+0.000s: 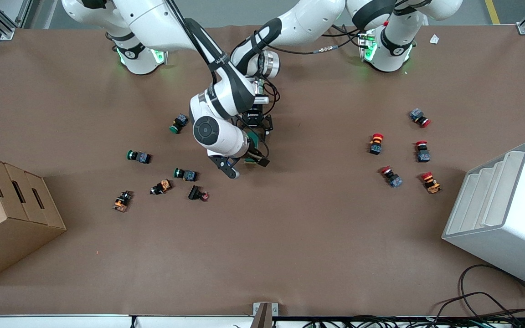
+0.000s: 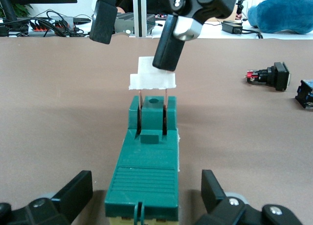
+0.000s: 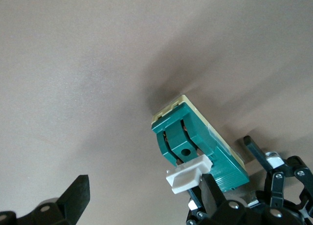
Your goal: Close load switch with both arms
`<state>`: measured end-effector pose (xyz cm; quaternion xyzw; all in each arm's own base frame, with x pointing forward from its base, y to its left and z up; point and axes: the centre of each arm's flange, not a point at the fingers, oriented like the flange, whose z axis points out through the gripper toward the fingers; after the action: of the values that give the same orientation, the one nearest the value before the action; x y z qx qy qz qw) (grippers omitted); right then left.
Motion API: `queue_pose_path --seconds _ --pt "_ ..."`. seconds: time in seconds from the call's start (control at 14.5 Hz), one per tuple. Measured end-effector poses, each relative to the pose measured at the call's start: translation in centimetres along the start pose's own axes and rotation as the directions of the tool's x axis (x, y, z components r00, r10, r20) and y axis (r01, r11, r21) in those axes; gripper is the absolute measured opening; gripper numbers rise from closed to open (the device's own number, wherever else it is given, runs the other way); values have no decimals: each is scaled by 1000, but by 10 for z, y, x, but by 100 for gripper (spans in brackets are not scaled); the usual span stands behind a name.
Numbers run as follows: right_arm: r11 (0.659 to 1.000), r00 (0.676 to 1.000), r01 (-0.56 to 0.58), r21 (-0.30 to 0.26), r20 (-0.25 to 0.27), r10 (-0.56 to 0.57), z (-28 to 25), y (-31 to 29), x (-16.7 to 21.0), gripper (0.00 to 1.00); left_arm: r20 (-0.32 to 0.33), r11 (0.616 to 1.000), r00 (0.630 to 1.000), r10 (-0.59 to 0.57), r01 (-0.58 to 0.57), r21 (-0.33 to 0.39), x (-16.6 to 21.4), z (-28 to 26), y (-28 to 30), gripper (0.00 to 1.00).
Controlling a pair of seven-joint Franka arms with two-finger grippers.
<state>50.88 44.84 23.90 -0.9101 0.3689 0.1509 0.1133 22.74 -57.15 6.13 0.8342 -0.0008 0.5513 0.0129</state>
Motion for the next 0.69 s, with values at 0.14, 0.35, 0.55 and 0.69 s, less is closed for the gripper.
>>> queue_pose_path --seconds 0.14,0.35,0.55,0.69 --pt "1000 1000 -1 16 -10 1 0 -2 2 100 0 1000 1000 0 0 0 0 0 0 99" --pt "999 1000 -5 38 -29 6 4 -4 9 100 0 1000 1000 0 0 0 0 0 0 99" --pt "999 999 -6 45 -36 7 6 -5 12 100 0 1000 1000 -1 1 0 0 0 0 99" --pt "999 999 -5 51 -42 7 8 -6 13 100 0 1000 1000 -1 1 0 0 0 0 99"
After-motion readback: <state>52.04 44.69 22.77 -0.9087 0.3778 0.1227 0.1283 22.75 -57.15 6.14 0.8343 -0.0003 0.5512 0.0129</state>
